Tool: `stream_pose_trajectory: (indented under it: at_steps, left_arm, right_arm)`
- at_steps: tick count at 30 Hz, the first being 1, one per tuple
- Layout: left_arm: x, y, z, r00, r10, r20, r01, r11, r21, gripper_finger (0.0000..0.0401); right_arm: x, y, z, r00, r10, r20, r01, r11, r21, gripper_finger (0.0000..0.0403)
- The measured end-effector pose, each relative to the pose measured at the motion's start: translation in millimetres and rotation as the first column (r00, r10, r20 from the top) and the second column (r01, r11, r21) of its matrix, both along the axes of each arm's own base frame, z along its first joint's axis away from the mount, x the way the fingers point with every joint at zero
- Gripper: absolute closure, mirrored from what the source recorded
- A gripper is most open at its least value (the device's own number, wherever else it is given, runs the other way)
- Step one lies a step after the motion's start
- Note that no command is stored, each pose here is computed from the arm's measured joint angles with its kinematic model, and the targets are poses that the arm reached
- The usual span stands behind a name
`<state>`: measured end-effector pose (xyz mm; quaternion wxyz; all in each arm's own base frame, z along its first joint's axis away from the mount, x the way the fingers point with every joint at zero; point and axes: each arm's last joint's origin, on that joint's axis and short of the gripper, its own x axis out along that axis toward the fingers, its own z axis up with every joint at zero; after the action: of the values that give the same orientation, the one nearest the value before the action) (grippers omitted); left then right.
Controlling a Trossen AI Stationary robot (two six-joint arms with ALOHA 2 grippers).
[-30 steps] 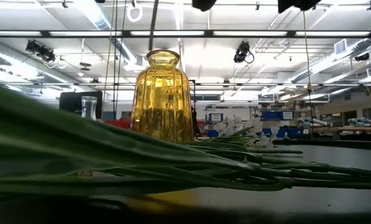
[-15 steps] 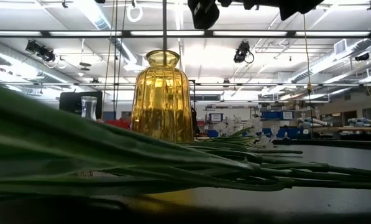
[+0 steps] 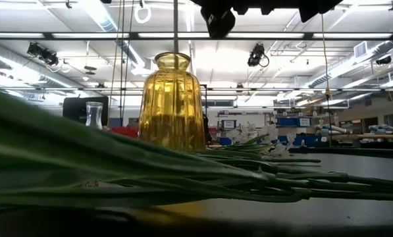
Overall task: Sort flowers into vase by color
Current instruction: Put the top pink flower into the yellow vase
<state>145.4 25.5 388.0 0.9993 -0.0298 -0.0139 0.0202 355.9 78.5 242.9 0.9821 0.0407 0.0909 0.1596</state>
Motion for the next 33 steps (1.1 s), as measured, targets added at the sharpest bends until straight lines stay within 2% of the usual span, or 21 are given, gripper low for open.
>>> stream_pose_trajectory:
  at_steps: [8, 14, 17, 23, 26, 33]
  left_arm:
    - [0, 0, 0, 1.0, 0.0, 0.0, 0.0, 1.0, 0.0, 0.0204]
    - [0, 0, 0, 1.0, 0.0, 0.0, 0.0, 1.0, 0.0, 0.0204]
    - [0, 0, 0, 1.0, 0.0, 0.0, 0.0, 1.0, 0.0, 0.0204]
    - [0, 0, 0, 1.0, 0.0, 0.0, 0.0, 1.0, 0.0, 0.0204]
    - [0, 0, 0, 1.0, 0.0, 0.0, 0.0, 1.0, 0.0, 0.0204]
    - [0, 0, 0, 1.0, 0.0, 0.0, 0.0, 1.0, 0.0, 0.0204]
  right_arm:
    - [0, 1, 0, 1.0, 0.003, -0.004, -0.003, 1.0, 0.012, 0.0251]
    - [-3, 8, -2, 0.998, 0.026, -0.059, -0.021, 0.996, 0.086, 0.0206]
    - [-3, 11, -3, 0.992, 0.045, -0.118, -0.033, 0.994, 0.107, 0.0194]
    - [2, 14, 10, 0.965, 0.03, -0.261, -0.012, 0.998, 0.069, 0.0187]
    - [5, 13, 21, 0.944, -0.008, -0.331, 0.038, 0.996, 0.084, 0.0187]
    - [6, 1, 38, 0.854, -0.074, -0.516, 0.195, 0.963, 0.185, 0.0187]
